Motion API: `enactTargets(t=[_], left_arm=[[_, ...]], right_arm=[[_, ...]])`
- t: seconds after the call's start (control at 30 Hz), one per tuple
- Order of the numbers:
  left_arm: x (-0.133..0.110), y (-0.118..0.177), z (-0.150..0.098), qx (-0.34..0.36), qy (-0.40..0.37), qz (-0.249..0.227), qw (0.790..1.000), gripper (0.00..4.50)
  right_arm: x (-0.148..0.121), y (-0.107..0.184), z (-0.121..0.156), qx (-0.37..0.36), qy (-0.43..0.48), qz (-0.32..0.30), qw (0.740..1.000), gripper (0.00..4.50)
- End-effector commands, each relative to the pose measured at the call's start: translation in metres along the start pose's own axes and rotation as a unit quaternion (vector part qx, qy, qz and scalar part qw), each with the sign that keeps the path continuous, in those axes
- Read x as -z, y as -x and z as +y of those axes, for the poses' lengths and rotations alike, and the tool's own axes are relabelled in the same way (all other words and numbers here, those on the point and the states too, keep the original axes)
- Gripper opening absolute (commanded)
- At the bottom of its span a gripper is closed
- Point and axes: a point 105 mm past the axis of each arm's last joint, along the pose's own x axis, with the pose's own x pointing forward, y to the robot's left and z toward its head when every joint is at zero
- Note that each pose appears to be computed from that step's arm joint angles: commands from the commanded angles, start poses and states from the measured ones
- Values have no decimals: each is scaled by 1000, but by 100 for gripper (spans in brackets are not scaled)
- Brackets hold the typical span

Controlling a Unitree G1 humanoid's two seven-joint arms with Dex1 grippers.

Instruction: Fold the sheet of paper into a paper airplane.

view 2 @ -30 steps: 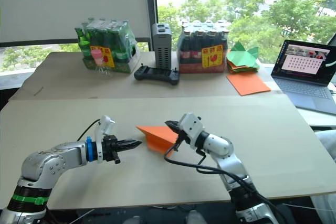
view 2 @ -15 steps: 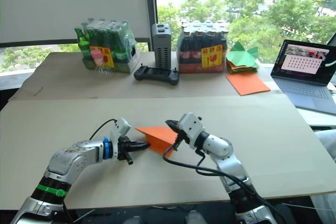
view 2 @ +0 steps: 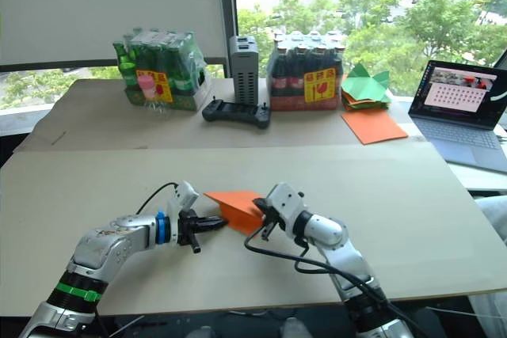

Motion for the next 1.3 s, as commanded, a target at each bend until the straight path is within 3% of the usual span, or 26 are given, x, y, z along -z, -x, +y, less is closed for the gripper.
enactTargets(t=[0.03, 0.6, 0.83, 1.1, 1.3], left_arm=[[8, -1, -2, 0, 5, 14, 1000, 0], [9, 8, -2, -8, 12, 9, 1000, 0], [-4, 31, -25, 62, 13, -7, 998, 0], [-29, 26, 0, 9, 30, -54, 998, 0], [-27, 12, 14, -19, 18, -42, 999, 0]], right_arm=[[-10, -2, 2, -14, 5, -15, 1000, 1], [7, 0, 26, -68, 20, 21, 997, 1], [14, 0, 27, -70, 25, 38, 996, 1], [15, 0, 28, -73, 25, 42, 996, 1], [14, 1, 27, -71, 26, 43, 996, 1]])
